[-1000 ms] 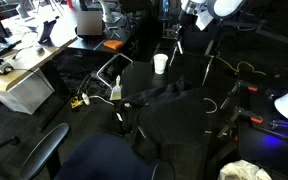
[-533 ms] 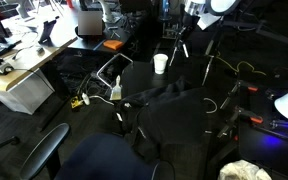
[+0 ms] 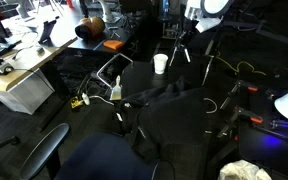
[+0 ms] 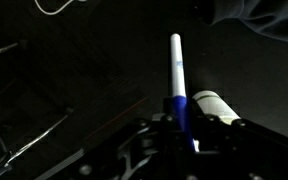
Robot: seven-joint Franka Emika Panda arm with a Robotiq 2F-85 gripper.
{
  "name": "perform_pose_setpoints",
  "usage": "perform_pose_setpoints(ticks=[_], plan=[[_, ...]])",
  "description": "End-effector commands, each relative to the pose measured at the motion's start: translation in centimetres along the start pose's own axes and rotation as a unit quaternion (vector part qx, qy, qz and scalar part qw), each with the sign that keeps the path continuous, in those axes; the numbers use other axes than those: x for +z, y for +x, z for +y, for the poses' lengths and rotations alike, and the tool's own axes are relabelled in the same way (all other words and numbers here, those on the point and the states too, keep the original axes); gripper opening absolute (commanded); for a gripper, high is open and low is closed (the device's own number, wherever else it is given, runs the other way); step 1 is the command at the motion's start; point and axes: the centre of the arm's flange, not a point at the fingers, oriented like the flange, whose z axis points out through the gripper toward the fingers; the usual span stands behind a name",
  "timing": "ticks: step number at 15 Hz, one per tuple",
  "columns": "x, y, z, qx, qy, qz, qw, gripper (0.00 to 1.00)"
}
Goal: Take the blue pen out of the white cup
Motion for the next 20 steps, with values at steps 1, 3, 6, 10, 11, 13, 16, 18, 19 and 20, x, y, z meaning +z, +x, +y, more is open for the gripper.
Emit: perform_pose_setpoints(ticks=[1,3,6,10,11,13,16,18,19,20], plan=[[1.9,2.3,0.2,0.015,-0.001,-0.026,0.9995,0.04],[3.1,3.1,0.5,0.023,-0.003,-0.039,0.9989,0.04],[4.9,4.4,1.1,0.037,-0.003,-0.080,0.9961,0.04],[7.2,6.2,1.9,0.041,0.009,-0.131,0.9905,0.04],[7.7,6.6,2.1,0.043,0.011,-0.144,0.9886,0.04],[9.0,7.2,2.5,0.042,0.019,-0.168,0.9848,0.04],[10.9,7.8,2.9,0.043,0.024,-0.192,0.9801,0.04],[12.2,8.1,3.0,0.042,0.029,-0.195,0.9795,0.04],[12.9,8.3,2.8,0.039,0.033,-0.190,0.9805,0.04],[13.5,8.3,2.6,0.033,0.035,-0.185,0.9815,0.04]])
